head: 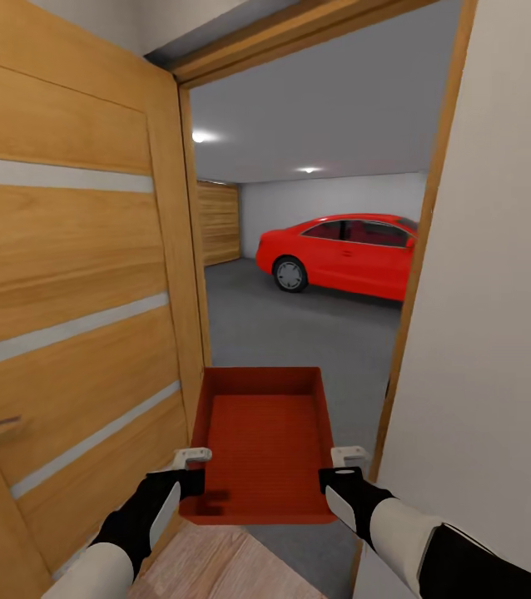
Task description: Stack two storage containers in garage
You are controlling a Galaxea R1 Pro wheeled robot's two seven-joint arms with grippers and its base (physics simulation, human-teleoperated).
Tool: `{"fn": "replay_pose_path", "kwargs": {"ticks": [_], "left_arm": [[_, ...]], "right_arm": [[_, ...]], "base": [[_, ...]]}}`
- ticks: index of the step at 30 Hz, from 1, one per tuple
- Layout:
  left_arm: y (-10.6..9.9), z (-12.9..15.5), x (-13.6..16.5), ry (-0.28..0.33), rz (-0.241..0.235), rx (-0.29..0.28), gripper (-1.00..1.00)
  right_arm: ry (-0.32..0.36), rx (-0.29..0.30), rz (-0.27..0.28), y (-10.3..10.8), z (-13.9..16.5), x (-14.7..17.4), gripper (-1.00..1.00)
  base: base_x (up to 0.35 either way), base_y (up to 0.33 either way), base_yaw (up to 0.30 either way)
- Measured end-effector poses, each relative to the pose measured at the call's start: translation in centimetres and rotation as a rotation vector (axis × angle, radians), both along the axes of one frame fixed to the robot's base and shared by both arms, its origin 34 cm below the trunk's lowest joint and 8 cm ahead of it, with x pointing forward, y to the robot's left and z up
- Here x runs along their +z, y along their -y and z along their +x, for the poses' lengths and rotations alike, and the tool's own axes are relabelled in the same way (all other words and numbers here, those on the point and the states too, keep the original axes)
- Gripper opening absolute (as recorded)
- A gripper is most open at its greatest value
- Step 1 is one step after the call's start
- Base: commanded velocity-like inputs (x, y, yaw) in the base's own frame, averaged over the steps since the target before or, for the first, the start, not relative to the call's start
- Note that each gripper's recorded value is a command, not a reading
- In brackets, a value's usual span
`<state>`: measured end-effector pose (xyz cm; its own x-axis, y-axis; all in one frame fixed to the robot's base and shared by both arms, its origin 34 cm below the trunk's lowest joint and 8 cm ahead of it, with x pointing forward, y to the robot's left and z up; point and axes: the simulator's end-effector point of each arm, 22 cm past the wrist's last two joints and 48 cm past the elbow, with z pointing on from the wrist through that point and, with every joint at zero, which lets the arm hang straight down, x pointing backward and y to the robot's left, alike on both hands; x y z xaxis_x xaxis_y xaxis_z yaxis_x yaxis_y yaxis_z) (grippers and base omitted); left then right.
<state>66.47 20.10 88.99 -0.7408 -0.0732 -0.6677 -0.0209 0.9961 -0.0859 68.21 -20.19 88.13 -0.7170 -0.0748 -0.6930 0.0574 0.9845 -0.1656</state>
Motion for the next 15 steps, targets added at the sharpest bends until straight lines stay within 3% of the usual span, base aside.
{"fn": "replay_pose_path", "kwargs": {"ticks": [4,7,15], "left_arm": [[0.0,0.01,0.01,0.0,0.0,0.0,-1.0],[0.0,0.05,0.06,0.002,0.0,0.0,-1.0],[-0.01,0.16,0.22,0.006,0.001,0.0,-1.0]], "right_arm": [[0.0,0.0,0.0,0.0,0.01,0.0,-1.0],[0.001,0.001,0.0,-0.01,0.05,0.04,-1.0],[0.006,0.001,0.0,-0.01,0.19,0.2,-1.0]], "base": [[0.029,0.25,-0.001],[0.005,0.069,-0.022],[0.0,0.004,-0.231]]}}
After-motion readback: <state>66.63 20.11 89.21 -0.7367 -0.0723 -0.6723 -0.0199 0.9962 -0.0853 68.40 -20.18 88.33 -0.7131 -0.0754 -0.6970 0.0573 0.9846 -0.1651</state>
